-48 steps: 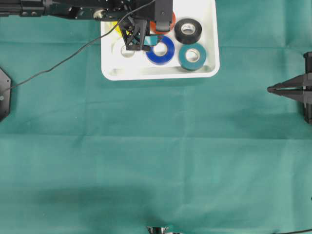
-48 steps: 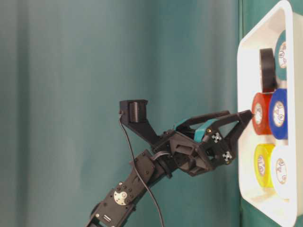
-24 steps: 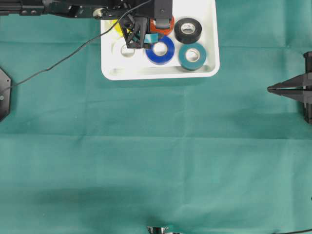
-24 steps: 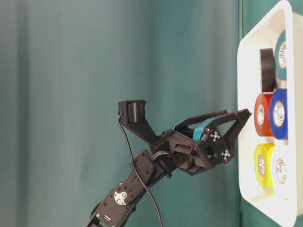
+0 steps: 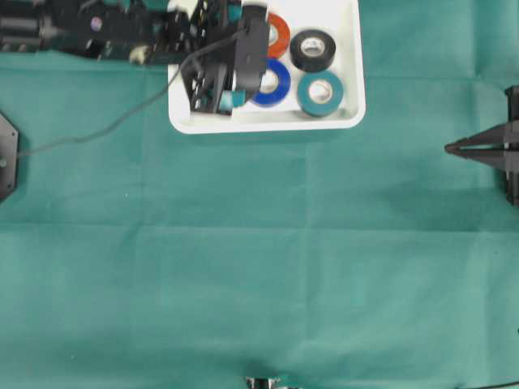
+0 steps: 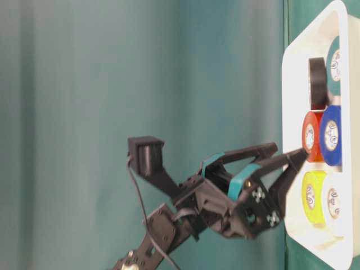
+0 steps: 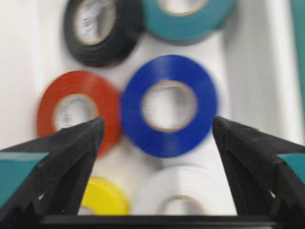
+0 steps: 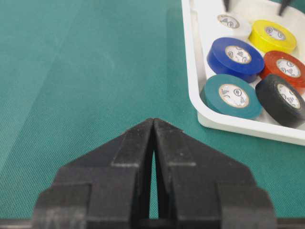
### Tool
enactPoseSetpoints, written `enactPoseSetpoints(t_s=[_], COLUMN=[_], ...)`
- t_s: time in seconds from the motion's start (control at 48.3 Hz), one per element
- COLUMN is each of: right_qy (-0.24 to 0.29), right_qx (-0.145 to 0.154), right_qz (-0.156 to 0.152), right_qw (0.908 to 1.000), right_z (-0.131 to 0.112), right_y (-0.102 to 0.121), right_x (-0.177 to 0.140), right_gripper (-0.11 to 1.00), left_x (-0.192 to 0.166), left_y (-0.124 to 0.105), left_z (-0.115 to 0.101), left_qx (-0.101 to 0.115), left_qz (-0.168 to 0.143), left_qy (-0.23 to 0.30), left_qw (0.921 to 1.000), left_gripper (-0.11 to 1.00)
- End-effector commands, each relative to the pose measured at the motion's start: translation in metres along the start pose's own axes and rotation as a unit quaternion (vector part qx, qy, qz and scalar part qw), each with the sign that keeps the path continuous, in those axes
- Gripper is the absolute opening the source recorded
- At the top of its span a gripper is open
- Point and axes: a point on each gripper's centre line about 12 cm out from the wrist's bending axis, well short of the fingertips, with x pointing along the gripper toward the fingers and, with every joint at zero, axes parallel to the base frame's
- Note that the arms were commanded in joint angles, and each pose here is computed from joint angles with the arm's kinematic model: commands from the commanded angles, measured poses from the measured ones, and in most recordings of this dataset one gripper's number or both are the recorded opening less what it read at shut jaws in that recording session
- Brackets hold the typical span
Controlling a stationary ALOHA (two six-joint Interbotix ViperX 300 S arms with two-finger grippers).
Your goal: Put the tape into the white case with the left arm.
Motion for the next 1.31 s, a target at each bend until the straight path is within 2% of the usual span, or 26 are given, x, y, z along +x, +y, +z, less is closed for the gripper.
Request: enactPoseSetpoints(t_s=[0.0,0.083,0.331,0.559,0.829,1.036,1.284], right_qy=[-0.002,-0.002,-0.001,-0.001,-0.001,-0.001,-0.001], right_qx=[-0.002,-0.002,-0.006,-0.016,-0.016,-0.016,-0.016], right_qz=[0.0,0.0,0.0,0.002,0.003,0.002,0.002], right_qw=[1.0,1.0,1.0,0.9999,0.9999,0.9999,0.9999], right_z=[0.003,0.003,0.003,0.003,0.002,0.003,0.002], right_y=[0.0,0.0,0.0,0.0,0.0,0.0,0.0], right_x=[0.001,0.001,0.001,0.001,0.001,0.001,0.001], right_gripper=[-0.09,-0.09,-0.09,-0.09,-0.09,-0.09,-0.09], left_x=[-0.018,-0.024,-0.029,-0.031,-0.041,-0.064,-0.082], left_y=[-0.007,-0.022,-0.063,-0.093,-0.097,-0.094,-0.098], left_z=[0.017,0.02,0.025,0.021,0.017,0.014,-0.005], left_qx=[0.002,0.001,-0.022,-0.03,-0.04,-0.041,-0.043], left_qz=[0.006,-0.001,-0.025,-0.053,-0.058,-0.054,-0.056], left_qy=[-0.039,-0.058,-0.108,-0.112,-0.116,-0.135,-0.137], left_qw=[0.9992,0.9983,0.9935,0.9918,0.9908,0.9885,0.9881], left_gripper=[0.98,0.98,0.98,0.98,0.98,0.98,0.98])
